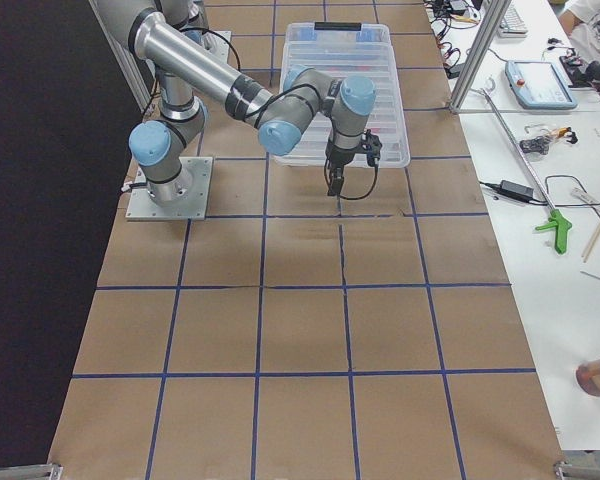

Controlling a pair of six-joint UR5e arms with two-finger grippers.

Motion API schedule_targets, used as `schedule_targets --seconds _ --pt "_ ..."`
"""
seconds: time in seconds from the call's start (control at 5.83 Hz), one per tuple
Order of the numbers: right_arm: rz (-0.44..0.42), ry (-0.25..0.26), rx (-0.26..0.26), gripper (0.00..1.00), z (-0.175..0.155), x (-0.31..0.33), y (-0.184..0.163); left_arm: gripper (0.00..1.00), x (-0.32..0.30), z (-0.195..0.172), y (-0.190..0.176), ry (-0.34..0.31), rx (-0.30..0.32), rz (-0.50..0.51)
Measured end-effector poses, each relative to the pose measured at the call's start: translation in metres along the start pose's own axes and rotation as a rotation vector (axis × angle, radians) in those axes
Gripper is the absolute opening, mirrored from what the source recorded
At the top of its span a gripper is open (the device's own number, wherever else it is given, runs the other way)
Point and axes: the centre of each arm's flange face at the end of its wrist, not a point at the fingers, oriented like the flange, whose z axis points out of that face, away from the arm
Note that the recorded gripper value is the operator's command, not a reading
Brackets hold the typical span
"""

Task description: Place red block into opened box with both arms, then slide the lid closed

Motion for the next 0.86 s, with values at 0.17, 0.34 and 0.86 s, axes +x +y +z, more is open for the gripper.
schedule_targets --seconds 0.17,0.34,0.86 --pt "-0.007 -0.010 0.001 1.00 0.000 -0.014 -0.001 0.98 0.000 0.000 0.000 0.000 0.000 0.001" --pt "-0.015 -0.014 0.001 1.00 0.001 -0.029 -0.003 0.98 0.000 0.000 0.000 0.000 -0.001 0.001" --pt "-0.036 -0.037 0.004 1.00 0.001 -0.065 -0.006 0.98 0.000 0.001 0.000 0.000 -0.002 0.000"
